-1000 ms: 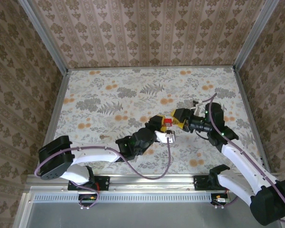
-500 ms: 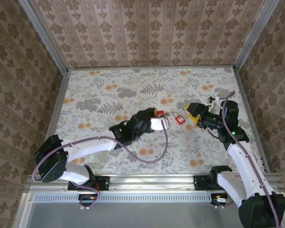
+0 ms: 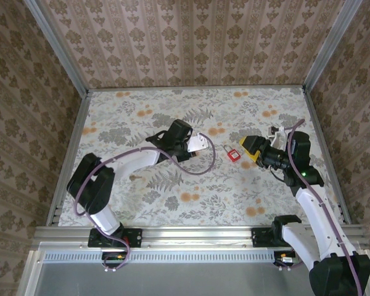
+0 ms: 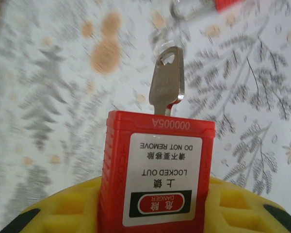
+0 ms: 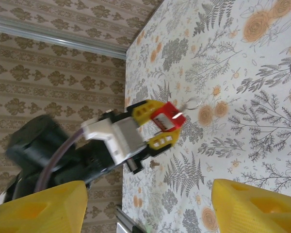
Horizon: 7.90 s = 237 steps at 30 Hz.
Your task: Unlock with the key
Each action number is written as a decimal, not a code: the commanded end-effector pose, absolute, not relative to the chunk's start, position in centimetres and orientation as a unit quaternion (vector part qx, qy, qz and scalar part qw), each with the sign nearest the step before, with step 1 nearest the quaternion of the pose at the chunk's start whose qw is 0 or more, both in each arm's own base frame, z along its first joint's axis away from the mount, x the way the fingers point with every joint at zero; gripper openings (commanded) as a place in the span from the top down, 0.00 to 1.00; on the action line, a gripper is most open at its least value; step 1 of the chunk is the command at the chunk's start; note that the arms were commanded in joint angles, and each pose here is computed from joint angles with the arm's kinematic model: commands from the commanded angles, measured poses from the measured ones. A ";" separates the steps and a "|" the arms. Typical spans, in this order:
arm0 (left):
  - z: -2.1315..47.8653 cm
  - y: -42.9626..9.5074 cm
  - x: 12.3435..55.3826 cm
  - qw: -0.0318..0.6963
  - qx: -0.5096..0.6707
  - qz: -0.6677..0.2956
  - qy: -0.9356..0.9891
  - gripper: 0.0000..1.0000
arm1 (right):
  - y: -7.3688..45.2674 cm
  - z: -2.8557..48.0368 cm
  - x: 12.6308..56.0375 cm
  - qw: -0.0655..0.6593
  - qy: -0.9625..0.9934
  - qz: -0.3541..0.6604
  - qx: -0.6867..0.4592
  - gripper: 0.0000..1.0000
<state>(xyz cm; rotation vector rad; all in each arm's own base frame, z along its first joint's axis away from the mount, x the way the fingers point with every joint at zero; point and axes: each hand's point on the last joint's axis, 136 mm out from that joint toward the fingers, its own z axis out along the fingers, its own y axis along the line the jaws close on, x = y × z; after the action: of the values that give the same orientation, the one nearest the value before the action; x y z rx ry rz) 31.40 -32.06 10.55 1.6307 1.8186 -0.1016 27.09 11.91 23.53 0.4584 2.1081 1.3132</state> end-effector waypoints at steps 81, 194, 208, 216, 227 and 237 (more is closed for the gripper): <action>16.4 -7.2 29.9 0.447 -0.106 -0.072 0.885 0.17 | 15.4 18.9 26.6 0.309 0.886 0.339 0.073 0.33; 13.4 -3.7 24.0 0.399 -0.276 -0.237 0.842 0.15 | 44.9 6.8 26.1 0.168 0.947 0.257 -0.099 0.81; 13.2 -3.9 23.9 0.397 -0.273 -0.247 0.841 0.15 | 46.6 3.7 26.4 0.136 0.955 0.241 -0.110 0.79; 13.0 -4.0 23.9 0.394 -0.273 -0.251 0.841 0.14 | 46.9 2.7 26.4 0.128 0.956 0.238 -0.115 0.79; 12.9 -4.1 23.9 0.392 -0.272 -0.254 0.841 0.14 | 47.7 3.0 26.6 0.128 0.953 0.246 -0.122 0.80; 13.0 -4.1 23.9 0.393 -0.271 -0.257 0.841 0.14 | 47.0 4.5 27.1 0.151 0.952 0.235 -0.126 0.81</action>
<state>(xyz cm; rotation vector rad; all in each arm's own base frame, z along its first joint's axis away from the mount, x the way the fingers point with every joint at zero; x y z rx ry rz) 24.04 -4.13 13.12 -0.6990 2.1257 -0.6490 27.11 47.49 3.51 -0.3366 2.7537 0.7117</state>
